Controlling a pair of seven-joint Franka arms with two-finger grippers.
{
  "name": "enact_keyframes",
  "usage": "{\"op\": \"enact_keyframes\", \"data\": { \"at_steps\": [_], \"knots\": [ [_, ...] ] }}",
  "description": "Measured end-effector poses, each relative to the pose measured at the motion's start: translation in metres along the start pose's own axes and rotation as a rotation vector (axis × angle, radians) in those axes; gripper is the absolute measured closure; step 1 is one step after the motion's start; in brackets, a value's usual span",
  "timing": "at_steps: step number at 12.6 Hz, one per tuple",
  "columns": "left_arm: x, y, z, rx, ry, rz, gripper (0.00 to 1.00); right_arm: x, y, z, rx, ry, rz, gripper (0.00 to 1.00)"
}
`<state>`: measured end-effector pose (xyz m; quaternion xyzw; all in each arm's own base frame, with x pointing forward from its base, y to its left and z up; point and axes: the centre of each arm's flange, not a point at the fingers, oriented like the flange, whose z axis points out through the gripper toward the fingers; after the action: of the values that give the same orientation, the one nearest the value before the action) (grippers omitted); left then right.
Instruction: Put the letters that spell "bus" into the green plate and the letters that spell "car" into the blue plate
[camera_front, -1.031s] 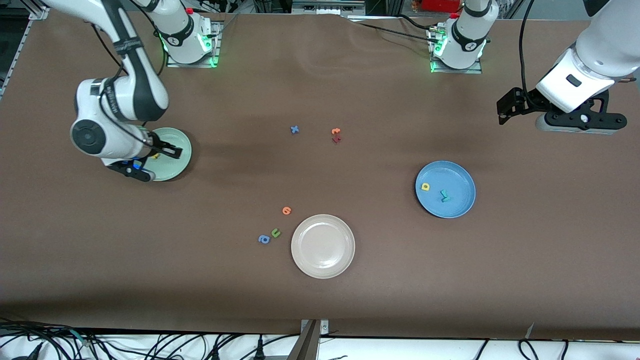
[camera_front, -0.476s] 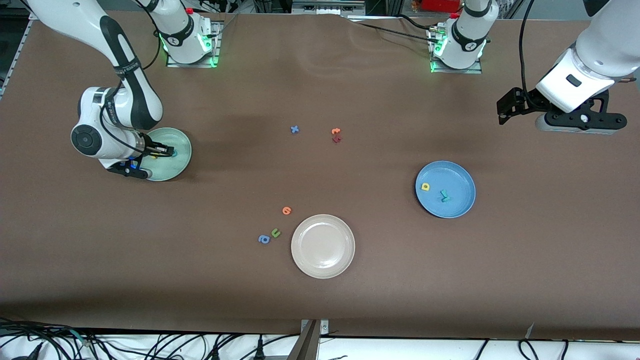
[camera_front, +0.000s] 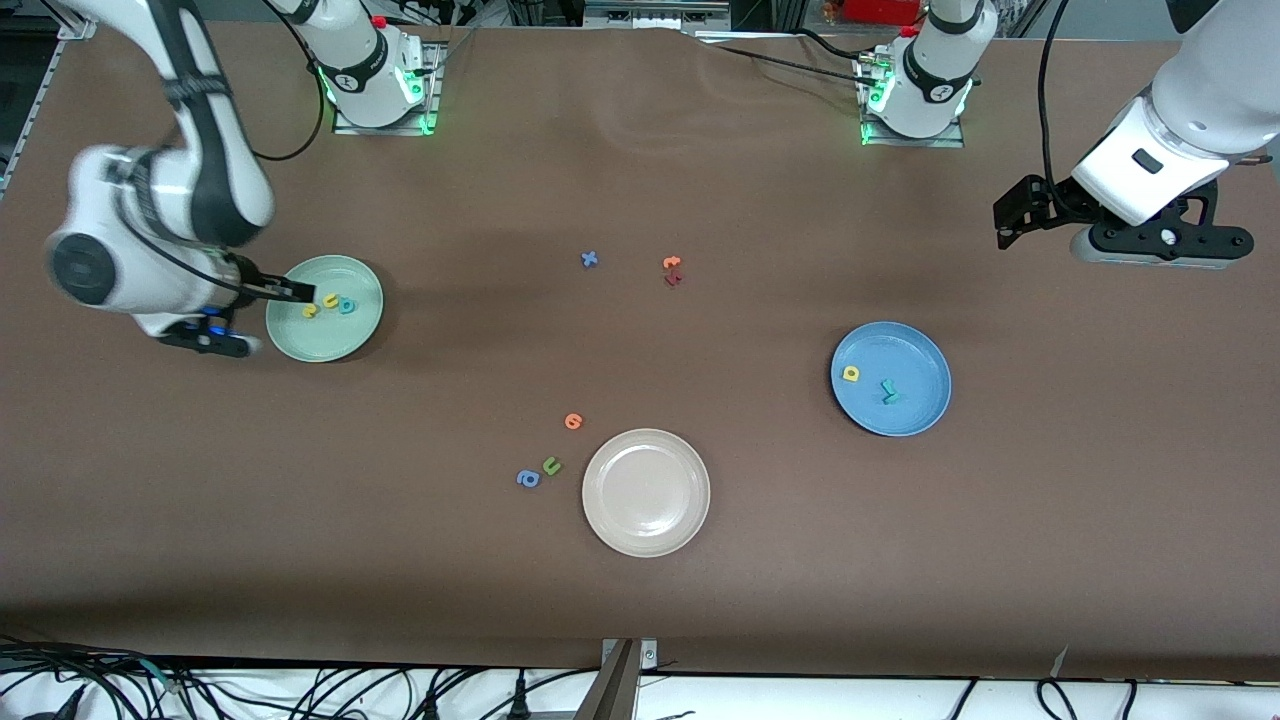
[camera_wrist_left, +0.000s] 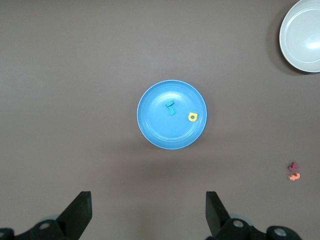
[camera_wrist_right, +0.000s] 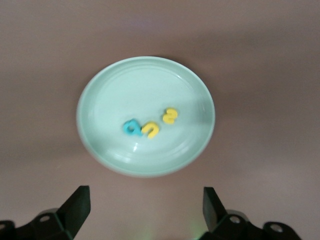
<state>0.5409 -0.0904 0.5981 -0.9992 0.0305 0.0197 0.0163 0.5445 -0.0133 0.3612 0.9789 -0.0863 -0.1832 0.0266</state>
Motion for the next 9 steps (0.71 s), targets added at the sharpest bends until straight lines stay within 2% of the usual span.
{"op": "enact_keyframes", "data": {
  "at_steps": [2, 3, 5, 6, 9],
  "knots": [
    [0.000, 0.000, 0.000, 0.000, 0.000, 0.000, 0.00, -0.022, -0.004, -0.093, 0.012, 0.036, -0.018, 0.00],
    [0.000, 0.000, 0.000, 0.000, 0.000, 0.000, 0.00, -0.036, -0.013, -0.143, 0.016, 0.087, -0.040, 0.00],
    [0.000, 0.000, 0.000, 0.000, 0.000, 0.000, 0.00, -0.045, -0.028, -0.183, 0.013, 0.163, -0.087, 0.00],
    [0.000, 0.000, 0.000, 0.000, 0.000, 0.000, 0.00, -0.051, -0.037, -0.201, -0.009, 0.206, -0.112, 0.00],
    [0.000, 0.000, 0.000, 0.000, 0.000, 0.000, 0.00, -0.060, -0.046, -0.228, -0.031, 0.268, -0.133, 0.00]
  ]
}}
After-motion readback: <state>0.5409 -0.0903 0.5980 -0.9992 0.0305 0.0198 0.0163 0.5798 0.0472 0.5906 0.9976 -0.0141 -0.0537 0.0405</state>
